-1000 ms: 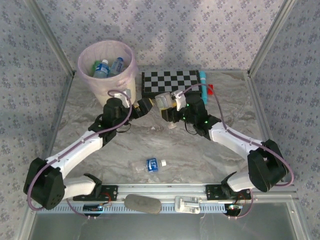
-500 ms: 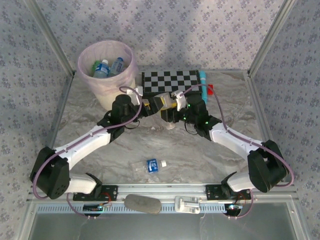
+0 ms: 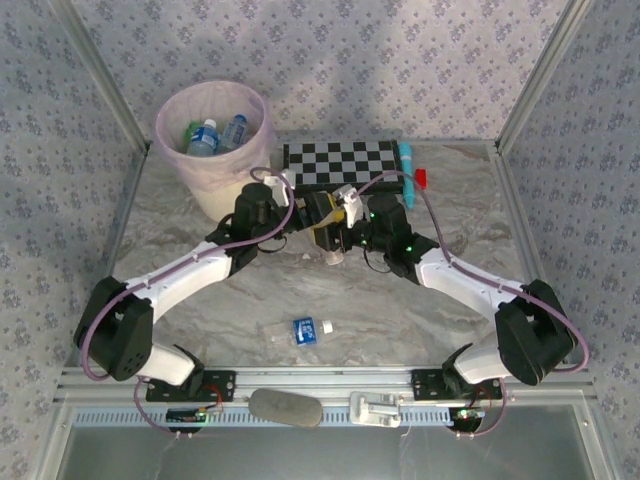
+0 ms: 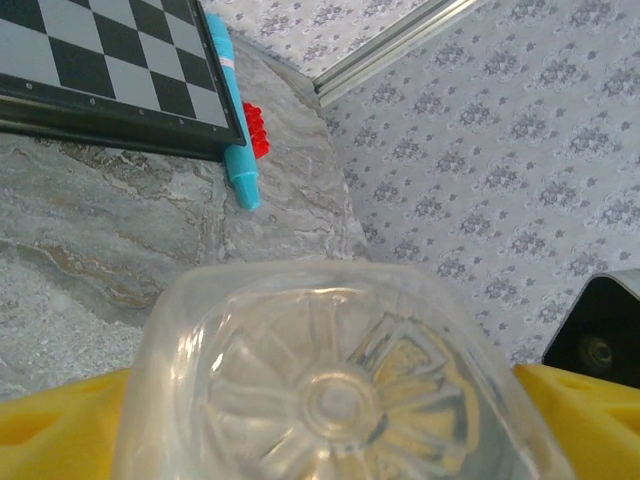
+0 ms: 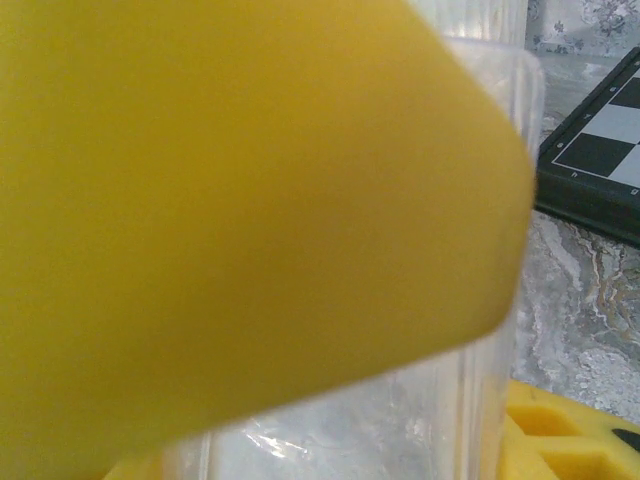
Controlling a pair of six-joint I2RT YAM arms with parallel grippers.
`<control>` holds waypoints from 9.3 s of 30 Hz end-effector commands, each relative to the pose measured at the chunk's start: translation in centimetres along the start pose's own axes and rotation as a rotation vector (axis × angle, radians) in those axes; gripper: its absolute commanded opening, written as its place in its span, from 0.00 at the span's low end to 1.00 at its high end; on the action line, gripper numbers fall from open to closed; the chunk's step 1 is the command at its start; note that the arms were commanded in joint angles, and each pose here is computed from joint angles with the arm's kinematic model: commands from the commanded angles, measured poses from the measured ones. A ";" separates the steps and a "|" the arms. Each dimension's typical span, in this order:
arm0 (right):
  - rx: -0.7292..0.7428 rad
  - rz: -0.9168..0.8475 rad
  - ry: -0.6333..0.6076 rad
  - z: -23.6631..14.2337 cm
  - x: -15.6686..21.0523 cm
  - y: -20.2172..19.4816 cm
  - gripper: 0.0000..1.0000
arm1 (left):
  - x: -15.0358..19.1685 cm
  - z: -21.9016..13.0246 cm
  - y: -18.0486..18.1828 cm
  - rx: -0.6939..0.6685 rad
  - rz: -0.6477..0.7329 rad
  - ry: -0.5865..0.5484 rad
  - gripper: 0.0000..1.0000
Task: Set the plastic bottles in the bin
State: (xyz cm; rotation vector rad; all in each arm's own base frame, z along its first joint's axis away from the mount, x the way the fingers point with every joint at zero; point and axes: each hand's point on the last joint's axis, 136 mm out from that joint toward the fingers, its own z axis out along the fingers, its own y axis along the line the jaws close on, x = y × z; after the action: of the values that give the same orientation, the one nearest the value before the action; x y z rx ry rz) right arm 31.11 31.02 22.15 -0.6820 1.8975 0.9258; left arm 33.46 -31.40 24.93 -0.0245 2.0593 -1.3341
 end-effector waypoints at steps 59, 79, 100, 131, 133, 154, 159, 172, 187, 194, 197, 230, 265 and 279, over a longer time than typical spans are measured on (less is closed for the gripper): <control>0.130 -0.032 -0.002 -2.6 0.5 -1.1 1.00 | -31.3 -23.6 -1.3 -0.679 0.618 -0.874 0.46; 0.156 -0.025 0.020 -3.0 1.0 -1.4 1.00 | -28.9 -12.6 6.9 -0.643 0.516 -0.331 0.95; 0.053 -0.144 0.127 -1.1 3.7 1.9 1.00 | -24.9 -18.0 -2.1 -0.363 0.438 -0.535 1.00; -0.330 -0.595 0.660 1.5 21.7 12.8 1.00 | -10.7 -14.0 6.6 -0.352 0.141 -0.332 1.00; -0.319 -0.600 0.691 1.6 22.5 12.3 1.00 | -10.6 -14.0 6.7 -0.354 0.143 -0.328 1.00; -0.243 -0.584 0.665 2.4 21.8 10.0 0.49 | -10.5 -14.1 6.9 -0.351 0.116 -0.339 1.00; -0.154 -0.466 0.512 2.8 16.8 7.9 0.49 | -10.2 -13.6 5.9 -0.294 0.089 -0.333 1.00; 0.160 -0.099 0.143 4.5 4.4 0.5 0.51 | -6.1 -8.6 3.3 -0.159 0.022 -0.254 1.00; 0.018 0.007 -0.069 2.7 0.4 2.5 0.52 | -3.6 -5.3 3.5 -0.117 -0.056 -0.194 1.00; -0.008 0.008 -0.073 2.8 0.4 2.9 0.53 | -3.0 -4.3 2.5 -0.087 -0.046 -0.165 0.96; -0.011 0.004 -0.078 2.7 0.3 2.9 0.53 | -2.7 -3.9 2.5 -0.079 -0.048 -0.153 0.87; 0.101 -0.075 -0.102 -0.8 0.4 1.6 1.00 | -19.3 -9.5 -4.5 -0.192 0.373 -0.437 0.56; 0.199 -0.073 -0.063 -2.3 1.6 -0.2 1.00 | -34.8 -19.8 8.7 -0.550 0.195 -0.685 0.61; 0.236 -0.101 -0.066 -2.9 1.4 -0.7 1.00 | -34.8 -19.0 8.2 -0.536 0.183 -0.614 1.00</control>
State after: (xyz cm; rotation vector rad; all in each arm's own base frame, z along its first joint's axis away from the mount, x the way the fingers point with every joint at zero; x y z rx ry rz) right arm 29.42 29.03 21.32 -0.5964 1.8706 0.6901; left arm 54.06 0.09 37.50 -0.4632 1.8228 -0.5461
